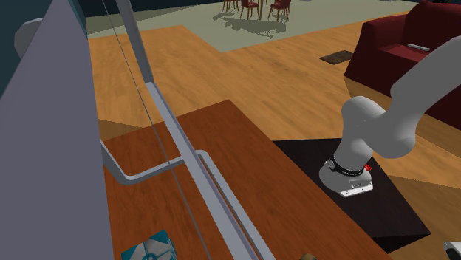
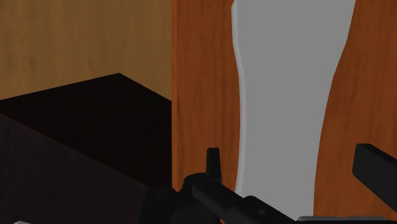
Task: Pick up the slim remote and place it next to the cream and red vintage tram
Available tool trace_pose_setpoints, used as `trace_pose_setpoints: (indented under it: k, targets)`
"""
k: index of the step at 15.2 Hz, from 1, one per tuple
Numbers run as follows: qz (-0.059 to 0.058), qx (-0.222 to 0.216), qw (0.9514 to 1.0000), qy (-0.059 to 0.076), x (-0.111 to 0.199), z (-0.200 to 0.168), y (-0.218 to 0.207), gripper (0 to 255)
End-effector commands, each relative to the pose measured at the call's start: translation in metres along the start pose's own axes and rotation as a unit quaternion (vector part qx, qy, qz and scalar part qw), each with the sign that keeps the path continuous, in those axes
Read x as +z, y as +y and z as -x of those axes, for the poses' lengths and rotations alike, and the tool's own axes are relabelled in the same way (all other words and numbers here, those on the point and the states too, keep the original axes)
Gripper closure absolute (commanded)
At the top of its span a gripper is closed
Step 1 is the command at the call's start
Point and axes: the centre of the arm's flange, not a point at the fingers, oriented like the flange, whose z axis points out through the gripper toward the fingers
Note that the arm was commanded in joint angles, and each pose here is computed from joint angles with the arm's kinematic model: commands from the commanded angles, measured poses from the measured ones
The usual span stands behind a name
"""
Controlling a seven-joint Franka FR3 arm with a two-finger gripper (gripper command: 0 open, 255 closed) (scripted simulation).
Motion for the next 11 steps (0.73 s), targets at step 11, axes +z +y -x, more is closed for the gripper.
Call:
trace_pose_setpoints:
  k: [11]
  targets:
    - [0.0,0.0,1.0,0.0,-0.05,0.0,0.0,0]
